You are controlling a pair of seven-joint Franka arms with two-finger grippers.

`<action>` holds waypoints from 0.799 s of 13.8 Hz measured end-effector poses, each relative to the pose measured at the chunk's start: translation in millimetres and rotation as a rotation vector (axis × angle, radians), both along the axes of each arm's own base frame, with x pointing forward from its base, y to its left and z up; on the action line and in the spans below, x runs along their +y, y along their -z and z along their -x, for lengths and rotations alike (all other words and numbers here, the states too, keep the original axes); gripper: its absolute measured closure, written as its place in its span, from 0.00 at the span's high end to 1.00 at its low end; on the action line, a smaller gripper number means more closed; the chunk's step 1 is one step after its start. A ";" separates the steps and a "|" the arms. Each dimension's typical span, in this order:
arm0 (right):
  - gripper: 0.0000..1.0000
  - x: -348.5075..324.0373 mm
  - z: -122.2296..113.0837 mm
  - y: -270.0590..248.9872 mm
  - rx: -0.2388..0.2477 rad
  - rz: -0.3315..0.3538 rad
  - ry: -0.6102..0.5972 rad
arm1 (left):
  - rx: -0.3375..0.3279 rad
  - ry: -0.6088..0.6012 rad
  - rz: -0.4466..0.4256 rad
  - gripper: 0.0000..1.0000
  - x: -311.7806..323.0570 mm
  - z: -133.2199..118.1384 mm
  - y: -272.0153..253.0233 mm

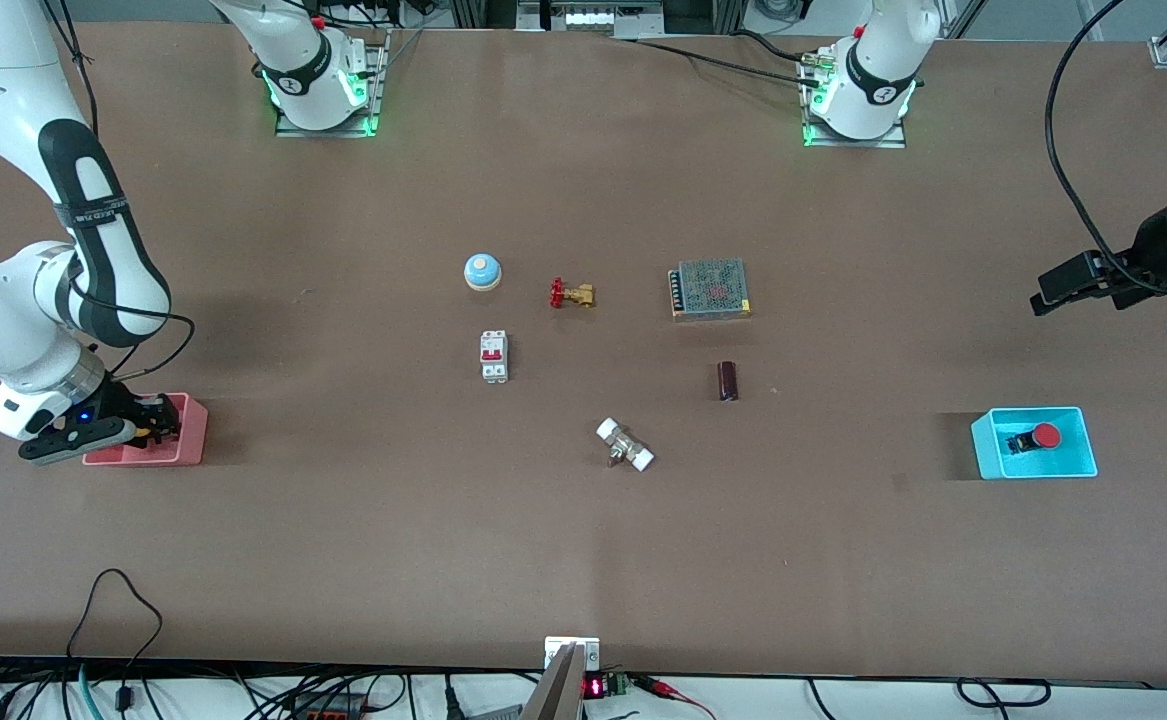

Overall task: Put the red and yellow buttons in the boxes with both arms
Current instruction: 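Lower the yellow button into the pink box and open the right gripper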

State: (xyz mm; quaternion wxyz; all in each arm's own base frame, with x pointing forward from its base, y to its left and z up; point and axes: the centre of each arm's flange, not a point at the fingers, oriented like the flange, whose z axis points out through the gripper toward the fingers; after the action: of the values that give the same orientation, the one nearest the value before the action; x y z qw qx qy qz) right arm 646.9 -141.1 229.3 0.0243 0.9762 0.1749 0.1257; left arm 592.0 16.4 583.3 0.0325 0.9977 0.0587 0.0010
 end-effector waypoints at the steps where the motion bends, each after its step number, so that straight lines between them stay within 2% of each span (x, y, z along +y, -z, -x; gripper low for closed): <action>1: 0.28 0.0 0.3 1.8 0.002 -0.001 0.001 | 0.006 0.001 0.000 1.00 -0.3 0.9 0.0; 5: 0.31 0.0 0.7 4.6 0.005 -0.002 0.002 | 0.008 0.023 0.000 1.00 -0.5 1.2 0.3; 7: 0.43 0.0 0.6 4.4 0.004 -0.002 0.002 | 0.009 0.023 0.000 1.00 -0.6 1.4 0.4; 11: 0.49 -0.1 0.4 4.3 0.002 -0.001 0.002 | 0.011 0.024 0.000 1.00 -0.6 1.6 0.6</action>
State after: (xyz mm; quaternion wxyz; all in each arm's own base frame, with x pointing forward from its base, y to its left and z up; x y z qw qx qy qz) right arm 646.5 -141.2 225.1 0.0238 0.9766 0.1739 0.1246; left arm 590.4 15.8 582.8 0.0323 0.9984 0.0470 -0.0048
